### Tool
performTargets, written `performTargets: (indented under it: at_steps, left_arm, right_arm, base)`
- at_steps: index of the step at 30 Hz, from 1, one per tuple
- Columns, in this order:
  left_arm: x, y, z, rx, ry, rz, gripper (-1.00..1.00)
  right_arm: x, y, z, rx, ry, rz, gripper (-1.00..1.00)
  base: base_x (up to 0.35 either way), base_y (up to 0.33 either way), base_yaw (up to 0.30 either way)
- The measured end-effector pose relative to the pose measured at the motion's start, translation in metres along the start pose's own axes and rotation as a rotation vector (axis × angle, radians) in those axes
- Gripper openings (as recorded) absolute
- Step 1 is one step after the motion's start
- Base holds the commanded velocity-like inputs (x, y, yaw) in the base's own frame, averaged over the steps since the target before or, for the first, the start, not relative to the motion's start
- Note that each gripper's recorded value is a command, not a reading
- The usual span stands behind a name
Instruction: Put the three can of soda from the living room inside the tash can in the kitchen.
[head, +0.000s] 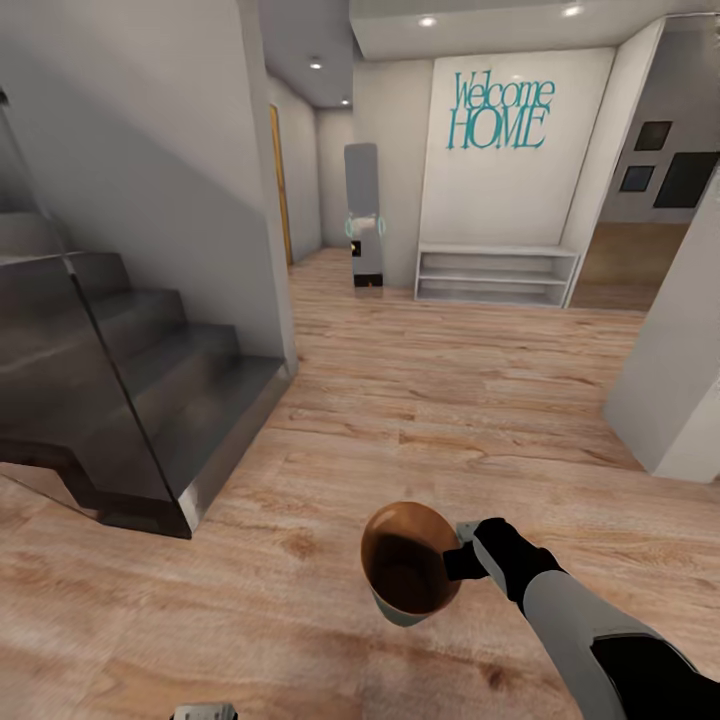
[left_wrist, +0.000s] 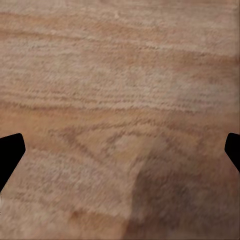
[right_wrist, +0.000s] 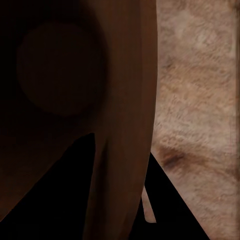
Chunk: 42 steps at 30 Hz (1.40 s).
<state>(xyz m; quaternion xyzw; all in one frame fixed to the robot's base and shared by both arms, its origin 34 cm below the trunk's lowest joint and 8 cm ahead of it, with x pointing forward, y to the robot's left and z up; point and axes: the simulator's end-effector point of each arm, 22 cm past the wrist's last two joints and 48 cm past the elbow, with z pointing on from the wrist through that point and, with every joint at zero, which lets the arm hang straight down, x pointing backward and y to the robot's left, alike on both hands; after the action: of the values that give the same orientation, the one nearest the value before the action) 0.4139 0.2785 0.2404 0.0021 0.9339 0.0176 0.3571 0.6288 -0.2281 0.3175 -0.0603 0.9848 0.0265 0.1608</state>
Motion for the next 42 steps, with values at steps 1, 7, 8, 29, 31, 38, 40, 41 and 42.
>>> performTargets:
  at_steps: [1,7,8,29,31,38,40,41,42]
  left_arm:
    - [-0.002,0.000,0.000,0.000,-0.004,0.000,1.00]
    - [-0.012,0.001,-0.003,-0.001,-0.027,0.000,1.00]
    - [-0.014,0.001,-0.003,-0.001,-0.031,0.000,1.00]
    - [-0.050,0.002,-0.014,-0.002,-0.117,-0.001,1.00]
    - [-0.054,0.002,-0.015,-0.001,-0.125,-0.001,1.00]
    - [-0.066,0.002,-0.019,-0.001,-0.154,-0.001,1.00]
    - [-0.069,0.002,-0.020,-0.001,-0.162,-0.001,1.00]
    - [-0.071,0.002,-0.021,0.000,-0.166,-0.001,1.00]
    - [-0.073,0.002,-0.022,0.000,-0.170,-0.002,1.00]
  right_arm:
    - [-0.001,0.000,-0.002,0.000,-0.004,0.000,-1.00]
    - [-0.010,0.003,-0.014,0.000,-0.028,-0.003,-1.00]
    - [-0.012,0.004,-0.016,-0.002,-0.033,-0.002,-1.00]
    - [-0.035,0.015,-0.056,-0.001,-0.111,-0.020,-1.00]
    - [-0.037,0.017,-0.060,-0.002,-0.118,-0.025,-1.00]
    - [-0.046,0.023,-0.075,-0.007,-0.147,-0.025,-1.00]
    - [-0.048,0.023,-0.079,-0.005,-0.154,-0.029,-1.00]
    - [-0.049,0.023,-0.081,-0.003,-0.158,-0.032,-1.00]
    - [-0.050,0.023,-0.083,-0.002,-0.162,-0.032,-1.00]
  base:
    - [0.000,0.000,0.000]
    - [0.000,0.000,0.000]
    - [0.000,0.000,0.000]
    - [0.000,0.000,0.000]
    - [0.000,0.000,0.000]
    - [0.000,0.000,0.000]
    - [0.000,0.000,0.000]
    - [0.000,0.000,0.000]
    - [0.000,0.000,0.000]
